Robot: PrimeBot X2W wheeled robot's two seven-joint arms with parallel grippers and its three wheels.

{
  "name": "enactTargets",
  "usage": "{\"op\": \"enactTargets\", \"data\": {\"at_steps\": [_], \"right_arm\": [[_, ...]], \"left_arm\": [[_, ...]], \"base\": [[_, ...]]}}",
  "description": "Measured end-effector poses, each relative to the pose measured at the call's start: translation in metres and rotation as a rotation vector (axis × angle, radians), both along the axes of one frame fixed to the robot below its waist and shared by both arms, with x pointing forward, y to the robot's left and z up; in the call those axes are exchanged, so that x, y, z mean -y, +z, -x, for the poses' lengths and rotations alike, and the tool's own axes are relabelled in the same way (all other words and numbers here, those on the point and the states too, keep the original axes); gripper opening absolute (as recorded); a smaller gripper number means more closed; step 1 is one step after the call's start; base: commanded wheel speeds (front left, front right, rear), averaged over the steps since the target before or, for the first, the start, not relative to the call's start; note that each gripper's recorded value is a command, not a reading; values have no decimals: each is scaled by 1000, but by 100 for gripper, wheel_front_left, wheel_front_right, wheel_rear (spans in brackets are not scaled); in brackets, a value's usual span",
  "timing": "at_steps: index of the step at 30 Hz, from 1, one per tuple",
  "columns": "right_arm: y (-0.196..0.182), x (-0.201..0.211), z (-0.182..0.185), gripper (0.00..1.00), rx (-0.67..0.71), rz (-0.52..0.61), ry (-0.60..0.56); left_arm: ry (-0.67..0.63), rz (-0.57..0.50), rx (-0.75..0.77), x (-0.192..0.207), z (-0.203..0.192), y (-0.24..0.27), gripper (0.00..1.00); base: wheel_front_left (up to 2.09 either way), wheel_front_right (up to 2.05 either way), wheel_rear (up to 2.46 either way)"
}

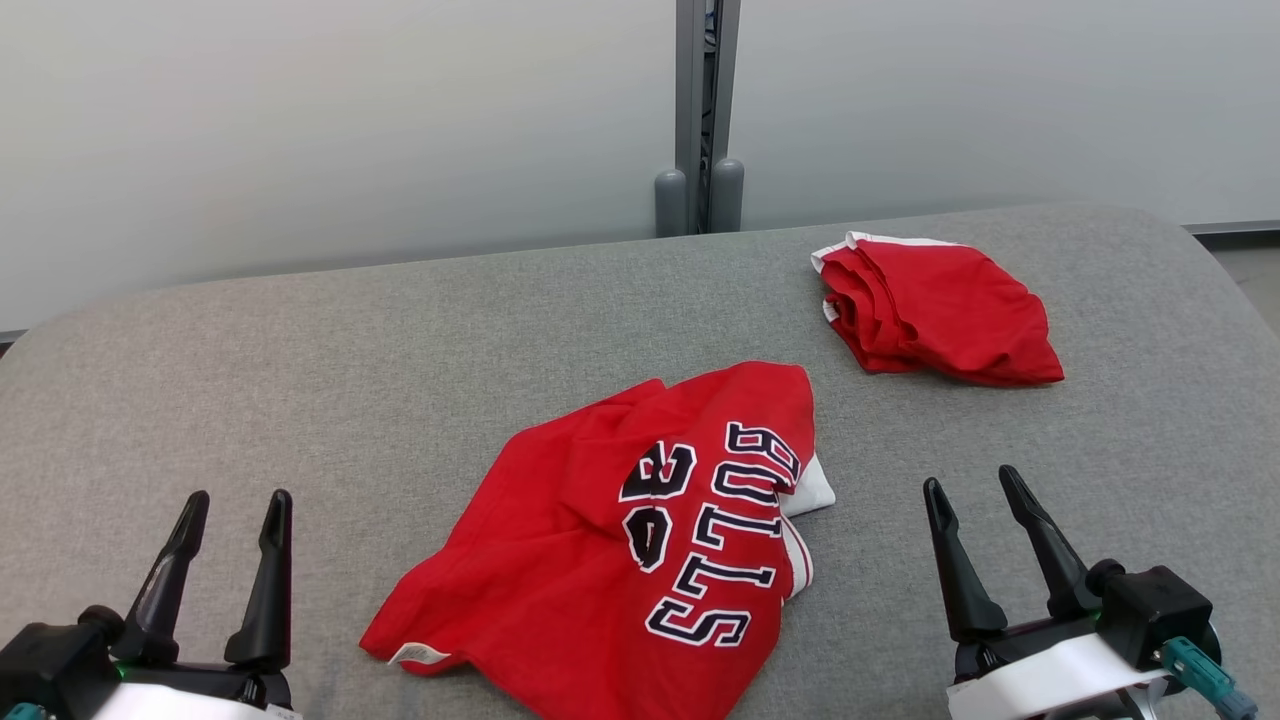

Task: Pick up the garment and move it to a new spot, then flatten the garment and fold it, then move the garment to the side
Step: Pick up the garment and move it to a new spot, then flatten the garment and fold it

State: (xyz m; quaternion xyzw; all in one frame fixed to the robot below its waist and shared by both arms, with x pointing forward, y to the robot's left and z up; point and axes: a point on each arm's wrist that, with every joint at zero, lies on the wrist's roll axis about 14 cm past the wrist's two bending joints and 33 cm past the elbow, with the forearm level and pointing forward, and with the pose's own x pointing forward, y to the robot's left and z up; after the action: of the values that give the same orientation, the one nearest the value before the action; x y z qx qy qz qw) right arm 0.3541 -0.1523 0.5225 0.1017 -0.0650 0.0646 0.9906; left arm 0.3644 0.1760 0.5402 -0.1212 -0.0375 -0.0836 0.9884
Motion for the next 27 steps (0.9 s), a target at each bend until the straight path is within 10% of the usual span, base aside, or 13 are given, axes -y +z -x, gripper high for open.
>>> {"op": "enactTargets", "data": {"at_steps": [20, 22, 27], "right_arm": [[-15, -6, 1, 100, -46, 4, 20], [-72, -35, 4, 100, -316, 83, 166], [-105, -48, 0, 100, -478, 149, 271]], "left_arm": [[-16, 16, 1, 6, 5, -6, 100], [-42, 29, -25, 15, 14, -14, 100], [-33, 33, -36, 10, 13, -17, 100]], "base": [[0, 0, 0], [0, 0, 0], [0, 0, 0]]}}
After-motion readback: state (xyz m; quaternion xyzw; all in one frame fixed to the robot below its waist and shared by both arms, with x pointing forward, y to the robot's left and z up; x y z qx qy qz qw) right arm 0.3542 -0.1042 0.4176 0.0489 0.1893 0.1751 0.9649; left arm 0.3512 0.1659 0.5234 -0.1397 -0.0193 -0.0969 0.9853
